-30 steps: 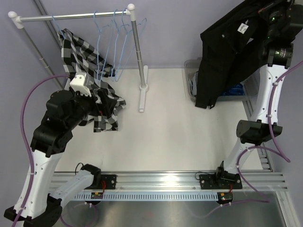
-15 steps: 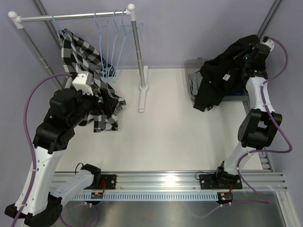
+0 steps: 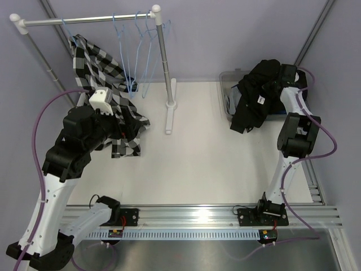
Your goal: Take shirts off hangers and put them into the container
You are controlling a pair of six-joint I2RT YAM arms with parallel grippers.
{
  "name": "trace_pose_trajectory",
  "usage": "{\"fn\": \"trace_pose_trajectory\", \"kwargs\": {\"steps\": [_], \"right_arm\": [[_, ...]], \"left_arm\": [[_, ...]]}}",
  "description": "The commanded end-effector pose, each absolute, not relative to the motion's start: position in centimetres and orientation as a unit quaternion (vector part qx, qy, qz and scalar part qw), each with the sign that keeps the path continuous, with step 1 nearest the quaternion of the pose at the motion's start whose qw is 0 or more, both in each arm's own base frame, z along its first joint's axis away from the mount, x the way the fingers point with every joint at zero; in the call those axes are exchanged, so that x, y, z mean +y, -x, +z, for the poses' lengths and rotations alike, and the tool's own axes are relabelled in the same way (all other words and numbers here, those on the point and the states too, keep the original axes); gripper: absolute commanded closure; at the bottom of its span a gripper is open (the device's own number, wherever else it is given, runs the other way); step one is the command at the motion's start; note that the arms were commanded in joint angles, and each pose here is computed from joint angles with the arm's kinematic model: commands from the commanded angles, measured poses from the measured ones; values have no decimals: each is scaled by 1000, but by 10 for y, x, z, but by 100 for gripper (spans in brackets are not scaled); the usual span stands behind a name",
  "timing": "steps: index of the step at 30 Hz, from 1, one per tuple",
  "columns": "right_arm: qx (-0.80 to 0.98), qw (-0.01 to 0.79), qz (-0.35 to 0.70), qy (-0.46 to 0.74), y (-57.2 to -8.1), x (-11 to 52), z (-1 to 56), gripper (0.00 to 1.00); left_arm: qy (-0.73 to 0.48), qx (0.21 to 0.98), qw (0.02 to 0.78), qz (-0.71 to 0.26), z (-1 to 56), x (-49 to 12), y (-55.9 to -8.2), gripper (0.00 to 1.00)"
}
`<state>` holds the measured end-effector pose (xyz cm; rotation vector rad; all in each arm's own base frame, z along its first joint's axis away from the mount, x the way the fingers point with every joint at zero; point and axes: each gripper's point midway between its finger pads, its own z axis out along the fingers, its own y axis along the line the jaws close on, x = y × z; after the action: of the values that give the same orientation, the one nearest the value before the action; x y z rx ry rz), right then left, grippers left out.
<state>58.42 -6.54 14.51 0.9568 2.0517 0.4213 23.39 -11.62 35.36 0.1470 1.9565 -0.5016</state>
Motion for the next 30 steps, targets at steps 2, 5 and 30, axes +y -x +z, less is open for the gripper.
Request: {"fn": "trace_pose_trajectory", "kwargs": {"steps": [2, 5, 30], "right_arm": [[852, 294, 137, -412, -563, -51, 94, 88], [865, 266, 123, -407, -559, -46, 82, 84], [777, 577, 173, -184, -431, -13, 325, 0]], "left_arm": [[-57, 808, 543, -221, 363, -116, -231, 1], [-57, 808, 543, -222, 363, -116, -229, 1], [-71, 782, 580, -214, 390, -108, -217, 1]]}}
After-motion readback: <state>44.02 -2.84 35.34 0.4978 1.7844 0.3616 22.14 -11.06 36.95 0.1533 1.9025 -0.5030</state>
